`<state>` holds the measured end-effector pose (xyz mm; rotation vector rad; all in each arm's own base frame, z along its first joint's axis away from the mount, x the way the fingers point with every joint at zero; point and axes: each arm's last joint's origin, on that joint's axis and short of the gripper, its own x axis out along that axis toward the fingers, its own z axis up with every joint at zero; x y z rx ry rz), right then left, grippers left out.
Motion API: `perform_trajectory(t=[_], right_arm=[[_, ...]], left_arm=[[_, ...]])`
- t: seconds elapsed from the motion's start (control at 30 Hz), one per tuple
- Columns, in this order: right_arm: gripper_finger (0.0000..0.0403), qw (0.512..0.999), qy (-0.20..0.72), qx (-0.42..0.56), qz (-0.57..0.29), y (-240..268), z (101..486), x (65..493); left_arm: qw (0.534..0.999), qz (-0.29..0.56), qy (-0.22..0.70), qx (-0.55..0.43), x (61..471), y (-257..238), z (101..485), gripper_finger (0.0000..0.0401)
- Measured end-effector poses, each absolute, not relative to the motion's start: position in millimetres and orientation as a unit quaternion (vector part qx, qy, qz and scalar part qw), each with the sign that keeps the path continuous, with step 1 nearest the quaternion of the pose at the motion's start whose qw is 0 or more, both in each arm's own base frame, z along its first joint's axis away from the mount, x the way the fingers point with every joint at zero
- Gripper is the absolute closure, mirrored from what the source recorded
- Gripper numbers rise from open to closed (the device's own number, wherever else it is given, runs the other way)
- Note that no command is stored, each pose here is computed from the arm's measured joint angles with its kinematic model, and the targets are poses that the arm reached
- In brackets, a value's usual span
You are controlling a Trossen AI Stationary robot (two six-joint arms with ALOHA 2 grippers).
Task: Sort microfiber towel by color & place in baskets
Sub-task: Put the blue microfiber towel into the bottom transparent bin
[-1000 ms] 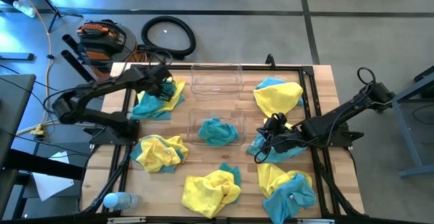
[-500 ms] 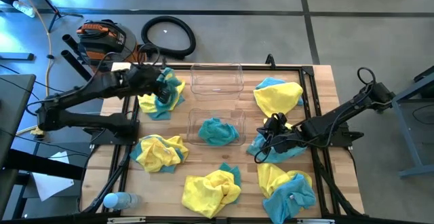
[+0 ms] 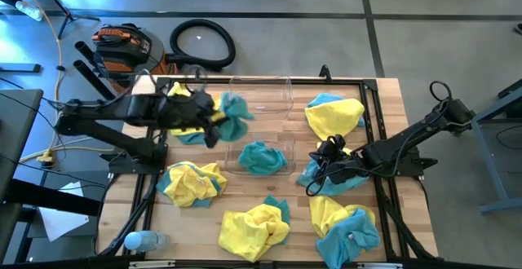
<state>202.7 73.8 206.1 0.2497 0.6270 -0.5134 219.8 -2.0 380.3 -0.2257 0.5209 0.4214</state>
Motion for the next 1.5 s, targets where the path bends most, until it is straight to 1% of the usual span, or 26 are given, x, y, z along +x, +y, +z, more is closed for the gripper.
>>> perform_trajectory(t=[0.13, 0.23, 0.33, 0.63, 0.8, 0.97, 1.23, 1.33, 1.5], right_arm=[[0.0400, 0.912, 0.303, 0.122, -0.249, 73.8, 206.2, 202.9], [0.0400, 0.912, 0.302, 0.123, -0.248, 74.0, 206.3, 203.0], [0.0400, 0.912, 0.302, 0.123, -0.248, 74.0, 206.4, 203.0], [0.0400, 0.912, 0.303, 0.124, -0.247, 74.1, 206.3, 203.1], [0.0400, 0.912, 0.304, 0.124, -0.246, 74.1, 206.3, 203.1], [0.0400, 0.912, 0.304, 0.124, -0.247, 74.1, 206.3, 203.1], [0.0400, 0.912, 0.303, 0.124, -0.247, 74.1, 206.4, 203.0], [0.0400, 0.912, 0.303, 0.124, -0.247, 74.1, 206.3, 203.0], [0.0400, 0.912, 0.304, 0.123, -0.247, 74.0, 206.2, 202.9]], left_arm=[[0.938, 0.176, 0.287, -0.085, 248.9, -19.5, 373.5, 0.0401], [0.935, 0.143, 0.319, -0.068, 271.7, -32.0, 363.4, 0.0401], [0.927, 0.129, 0.348, -0.050, 292.3, -42.0, 349.4, 0.0401], [0.883, 0.142, 0.447, -0.015, 343.5, -48.1, 279.6, 0.0401], [0.863, 0.145, 0.484, 0.004, 368.0, -47.7, 237.2, 0.0401], [0.838, 0.144, 0.526, 0.019, 381.0, -45.6, 200.4, 0.0401], [0.825, 0.121, 0.551, -0.020, 396.8, -38.5, 162.1, 0.0401], [0.822, 0.128, 0.554, -0.027, 398.9, -35.6, 155.7, 0.0396], [0.822, 0.137, 0.551, -0.037, 398.9, -32.6, 157.4, 0.0377]])
